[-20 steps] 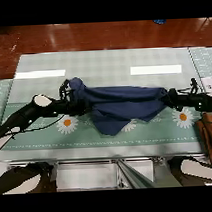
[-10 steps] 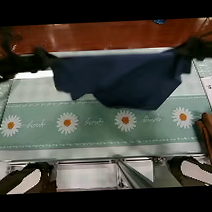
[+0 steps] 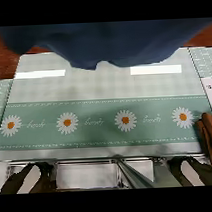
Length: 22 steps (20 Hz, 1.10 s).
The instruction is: Fold the shirts.
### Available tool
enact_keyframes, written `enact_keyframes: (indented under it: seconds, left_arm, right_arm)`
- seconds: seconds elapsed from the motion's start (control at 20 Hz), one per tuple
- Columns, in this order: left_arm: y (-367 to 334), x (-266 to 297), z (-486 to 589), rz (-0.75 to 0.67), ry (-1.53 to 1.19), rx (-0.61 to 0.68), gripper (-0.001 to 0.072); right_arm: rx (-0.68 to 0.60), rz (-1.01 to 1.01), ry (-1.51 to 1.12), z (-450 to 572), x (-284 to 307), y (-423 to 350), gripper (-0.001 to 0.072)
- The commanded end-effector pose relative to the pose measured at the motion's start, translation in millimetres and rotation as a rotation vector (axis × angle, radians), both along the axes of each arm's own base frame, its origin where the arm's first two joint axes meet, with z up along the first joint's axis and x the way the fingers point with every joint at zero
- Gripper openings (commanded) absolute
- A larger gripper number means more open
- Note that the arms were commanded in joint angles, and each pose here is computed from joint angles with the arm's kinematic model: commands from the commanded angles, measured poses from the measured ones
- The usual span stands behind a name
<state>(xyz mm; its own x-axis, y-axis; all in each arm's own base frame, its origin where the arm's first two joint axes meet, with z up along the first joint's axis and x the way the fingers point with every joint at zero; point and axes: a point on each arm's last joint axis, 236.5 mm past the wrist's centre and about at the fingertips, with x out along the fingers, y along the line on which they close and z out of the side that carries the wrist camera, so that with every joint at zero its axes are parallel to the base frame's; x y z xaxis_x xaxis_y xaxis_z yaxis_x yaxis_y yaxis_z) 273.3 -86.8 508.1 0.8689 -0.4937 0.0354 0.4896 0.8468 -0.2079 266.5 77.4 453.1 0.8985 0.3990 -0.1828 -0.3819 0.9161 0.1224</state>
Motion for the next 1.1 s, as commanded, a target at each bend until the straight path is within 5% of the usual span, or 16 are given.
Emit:
enact_keyframes:
  seconds: [0.0,0.2,0.45,0.7,1.05]
  left_arm:
    - [-6,-62,23,0.134,-0.114,0.134,0.0018]
    - [-5,-108,20,0.249,-0.143,0.206,0.0018]
    - [-5,-107,-16,0.191,-0.009,0.219,0.0018]
    - [19,-24,-124,0.167,0.302,0.122,0.0018]
    - [46,113,-371,0.211,0.754,-0.052,0.0018]
  right_arm:
    - [-0.089,-0.073,-0.082,15,-73,7,0.0025]
    - [-0.115,-0.113,-0.071,8,-106,7,0.0025]
    - [-0.065,-0.075,0.062,-31,-82,7,0.0025]
    - [0.154,0.159,0.348,-142,-12,32,0.0025]
    - [0.288,0.125,0.677,-331,141,30,0.0025]
